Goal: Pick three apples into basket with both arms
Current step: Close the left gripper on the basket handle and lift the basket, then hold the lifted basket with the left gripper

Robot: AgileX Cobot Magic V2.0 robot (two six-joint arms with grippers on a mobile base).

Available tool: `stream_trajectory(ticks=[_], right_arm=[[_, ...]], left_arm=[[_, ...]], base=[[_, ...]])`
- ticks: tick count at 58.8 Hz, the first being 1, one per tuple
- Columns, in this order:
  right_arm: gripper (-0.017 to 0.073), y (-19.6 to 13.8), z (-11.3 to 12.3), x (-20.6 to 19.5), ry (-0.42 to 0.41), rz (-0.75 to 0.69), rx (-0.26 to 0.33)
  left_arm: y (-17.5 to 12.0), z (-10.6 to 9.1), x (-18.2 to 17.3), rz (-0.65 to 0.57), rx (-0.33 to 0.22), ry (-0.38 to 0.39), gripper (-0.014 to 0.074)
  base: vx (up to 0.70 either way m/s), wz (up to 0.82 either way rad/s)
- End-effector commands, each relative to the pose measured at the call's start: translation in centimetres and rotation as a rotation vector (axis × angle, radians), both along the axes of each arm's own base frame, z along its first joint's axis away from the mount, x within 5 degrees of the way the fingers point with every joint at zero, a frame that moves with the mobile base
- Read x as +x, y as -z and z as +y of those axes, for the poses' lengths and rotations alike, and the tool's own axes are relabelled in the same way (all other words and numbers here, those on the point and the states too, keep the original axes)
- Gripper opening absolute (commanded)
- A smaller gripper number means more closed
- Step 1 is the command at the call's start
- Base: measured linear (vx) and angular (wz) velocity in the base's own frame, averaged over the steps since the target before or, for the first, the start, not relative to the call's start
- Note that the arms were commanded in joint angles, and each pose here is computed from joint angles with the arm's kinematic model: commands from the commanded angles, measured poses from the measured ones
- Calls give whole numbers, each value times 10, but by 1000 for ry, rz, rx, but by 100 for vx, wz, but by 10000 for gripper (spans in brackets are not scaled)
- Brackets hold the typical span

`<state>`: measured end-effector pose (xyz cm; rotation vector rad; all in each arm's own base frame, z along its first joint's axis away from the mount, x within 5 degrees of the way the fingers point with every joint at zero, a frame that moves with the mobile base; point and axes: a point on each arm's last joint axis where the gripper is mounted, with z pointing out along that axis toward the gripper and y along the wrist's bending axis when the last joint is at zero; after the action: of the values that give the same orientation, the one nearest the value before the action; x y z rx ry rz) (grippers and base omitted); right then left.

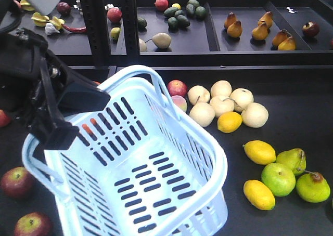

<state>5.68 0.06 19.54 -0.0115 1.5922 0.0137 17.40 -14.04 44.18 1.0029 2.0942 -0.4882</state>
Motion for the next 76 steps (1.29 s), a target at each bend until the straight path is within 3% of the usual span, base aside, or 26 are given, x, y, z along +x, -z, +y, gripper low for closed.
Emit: stream_trajectory(ticks=[1, 10, 24, 44, 76], right_arm=[[-8, -4, 0, 0, -2, -74, -11], [-8, -4, 0, 0, -2, -74, -11], [-8, -4, 0, 0, -2, -74, -11], [-8, -4, 0, 0, -2, -74, -11], [-8, -4, 0, 0, -2, -74, -11]], left_arm=[[-16, 3, -10, -31, -88, -13, -7], [-9, 6, -16, 35, -69, -20, -7], [-14, 11, -23, 1, -100, -30, -7], [-10, 12, -25, 47, -60, -15, -7], [-10, 12, -26, 50, -57, -14, -6]], base=[[0, 0], [0, 0], [0, 0], [0, 0], [0, 0]])
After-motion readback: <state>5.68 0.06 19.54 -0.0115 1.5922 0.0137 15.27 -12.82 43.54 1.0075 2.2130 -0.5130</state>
